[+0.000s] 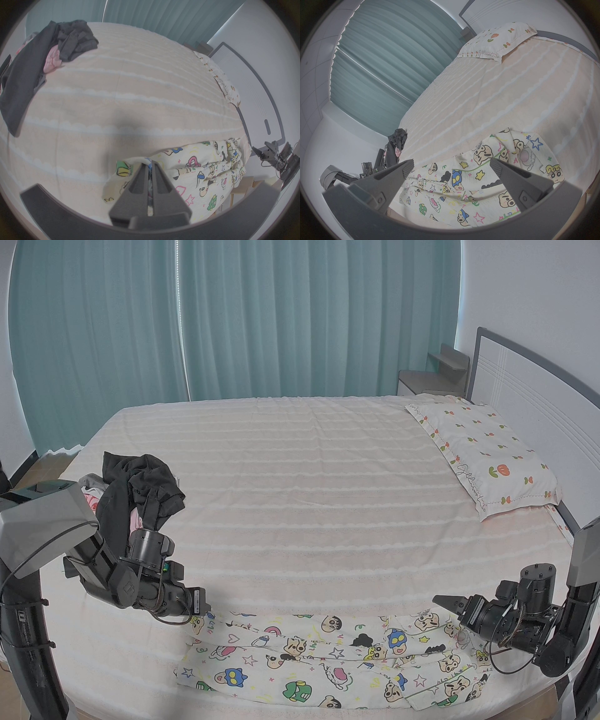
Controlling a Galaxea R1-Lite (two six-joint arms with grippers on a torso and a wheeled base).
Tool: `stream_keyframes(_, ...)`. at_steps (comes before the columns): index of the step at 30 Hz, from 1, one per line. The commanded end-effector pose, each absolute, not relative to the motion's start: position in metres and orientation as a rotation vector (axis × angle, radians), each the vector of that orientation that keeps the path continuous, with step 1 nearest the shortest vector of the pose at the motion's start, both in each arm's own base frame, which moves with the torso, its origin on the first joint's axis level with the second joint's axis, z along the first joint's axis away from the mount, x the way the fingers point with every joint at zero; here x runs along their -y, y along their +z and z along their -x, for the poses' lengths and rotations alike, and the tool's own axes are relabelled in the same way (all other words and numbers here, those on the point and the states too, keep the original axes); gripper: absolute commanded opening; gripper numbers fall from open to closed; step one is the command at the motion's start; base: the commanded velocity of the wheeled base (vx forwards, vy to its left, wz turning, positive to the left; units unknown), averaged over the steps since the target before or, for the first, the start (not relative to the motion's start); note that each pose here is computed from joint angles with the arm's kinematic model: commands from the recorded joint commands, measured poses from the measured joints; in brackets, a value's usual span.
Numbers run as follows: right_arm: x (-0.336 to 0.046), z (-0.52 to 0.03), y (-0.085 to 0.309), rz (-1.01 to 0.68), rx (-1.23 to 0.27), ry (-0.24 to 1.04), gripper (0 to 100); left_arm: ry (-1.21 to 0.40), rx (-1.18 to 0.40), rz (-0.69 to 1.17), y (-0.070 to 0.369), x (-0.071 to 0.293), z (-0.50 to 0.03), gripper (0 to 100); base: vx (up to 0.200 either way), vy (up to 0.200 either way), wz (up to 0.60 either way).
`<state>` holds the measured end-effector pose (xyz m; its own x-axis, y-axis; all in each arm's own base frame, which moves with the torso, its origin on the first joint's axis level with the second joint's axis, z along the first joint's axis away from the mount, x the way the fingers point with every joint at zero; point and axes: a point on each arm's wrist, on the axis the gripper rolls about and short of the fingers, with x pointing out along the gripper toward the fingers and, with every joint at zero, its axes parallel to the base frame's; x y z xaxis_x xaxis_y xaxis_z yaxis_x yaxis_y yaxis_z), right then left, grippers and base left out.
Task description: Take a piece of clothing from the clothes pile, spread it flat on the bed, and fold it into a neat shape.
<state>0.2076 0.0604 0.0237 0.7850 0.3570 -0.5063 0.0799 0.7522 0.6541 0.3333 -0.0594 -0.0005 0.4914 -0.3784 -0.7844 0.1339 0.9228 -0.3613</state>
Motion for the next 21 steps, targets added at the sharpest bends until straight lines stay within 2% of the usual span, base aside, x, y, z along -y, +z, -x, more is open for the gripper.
stream_keyframes(1,-0.060,-0.204,0.020,-0.711,-0.689,0.154,100,-0.331,-0.940,0.266,0.016,0.061,-0.340,0,0.000,0.000,0.00)
stream_keyframes(9,-0.060,-0.204,0.020,-0.711,-0.689,0.154,100,-0.354,-0.816,0.263,0.022,0.063,-0.352,0,0.000,0.000,0.00)
stream_keyframes(21,-0.062,-0.203,0.019,-0.704,-0.697,0.160,100,-0.316,-0.873,0.362,0.016,0.062,-0.352,0,0.000,0.000,0.00)
